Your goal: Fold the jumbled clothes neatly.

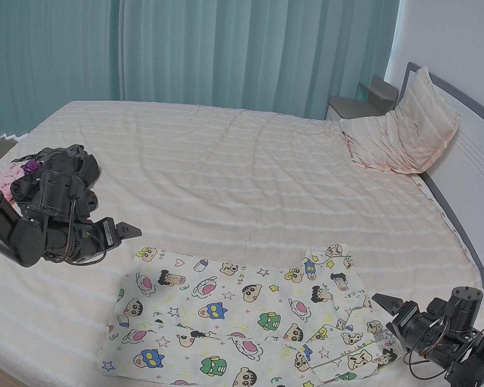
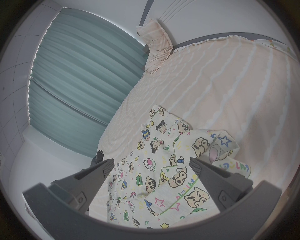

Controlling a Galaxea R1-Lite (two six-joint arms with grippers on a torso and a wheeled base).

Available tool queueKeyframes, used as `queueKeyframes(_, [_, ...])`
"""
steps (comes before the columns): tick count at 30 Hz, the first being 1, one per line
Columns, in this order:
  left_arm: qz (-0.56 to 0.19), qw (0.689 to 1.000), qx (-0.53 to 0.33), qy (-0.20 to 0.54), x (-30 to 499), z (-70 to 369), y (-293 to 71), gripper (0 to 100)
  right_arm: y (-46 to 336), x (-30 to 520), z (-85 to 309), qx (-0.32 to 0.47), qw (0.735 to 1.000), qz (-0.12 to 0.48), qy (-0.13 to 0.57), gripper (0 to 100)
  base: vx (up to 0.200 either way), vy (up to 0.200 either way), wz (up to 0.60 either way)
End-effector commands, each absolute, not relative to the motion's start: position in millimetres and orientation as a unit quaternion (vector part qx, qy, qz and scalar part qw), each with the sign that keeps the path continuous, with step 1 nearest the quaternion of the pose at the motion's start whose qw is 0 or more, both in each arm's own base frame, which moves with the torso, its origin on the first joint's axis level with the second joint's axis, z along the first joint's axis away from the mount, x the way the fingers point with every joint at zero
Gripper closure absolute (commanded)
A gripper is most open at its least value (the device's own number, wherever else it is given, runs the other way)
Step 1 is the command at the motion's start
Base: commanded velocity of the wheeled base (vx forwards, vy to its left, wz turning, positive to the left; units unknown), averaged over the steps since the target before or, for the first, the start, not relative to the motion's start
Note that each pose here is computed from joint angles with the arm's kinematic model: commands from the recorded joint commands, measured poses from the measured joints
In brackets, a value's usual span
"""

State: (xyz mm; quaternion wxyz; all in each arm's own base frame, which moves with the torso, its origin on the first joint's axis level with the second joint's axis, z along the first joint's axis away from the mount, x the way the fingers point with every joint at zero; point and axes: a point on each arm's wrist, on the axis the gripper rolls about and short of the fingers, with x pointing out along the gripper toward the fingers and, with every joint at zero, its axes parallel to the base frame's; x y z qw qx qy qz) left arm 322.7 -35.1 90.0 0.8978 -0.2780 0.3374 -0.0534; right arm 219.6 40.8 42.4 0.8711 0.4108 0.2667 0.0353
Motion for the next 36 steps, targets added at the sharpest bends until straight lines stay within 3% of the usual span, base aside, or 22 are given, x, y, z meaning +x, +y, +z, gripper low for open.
queueKeyframes(1, [-0.052,0.885,-0.262,0.381,362,54,-33,0,44,216,40,0.406,0.871,0.035,0.274,0,0.0,0.0,0.0])
queueKeyframes(16, [-0.044,0.875,-0.256,0.408,410,-4,-37,0,44,216,39,0.405,0.871,0.034,0.278,0,0.0,0.0,0.0])
queueKeyframes(36, [-0.068,0.884,-0.249,0.39,431,-22,-58,0,50,214,35,0.4,0.868,0.041,0.291,0,0.0,0.0,0.0])
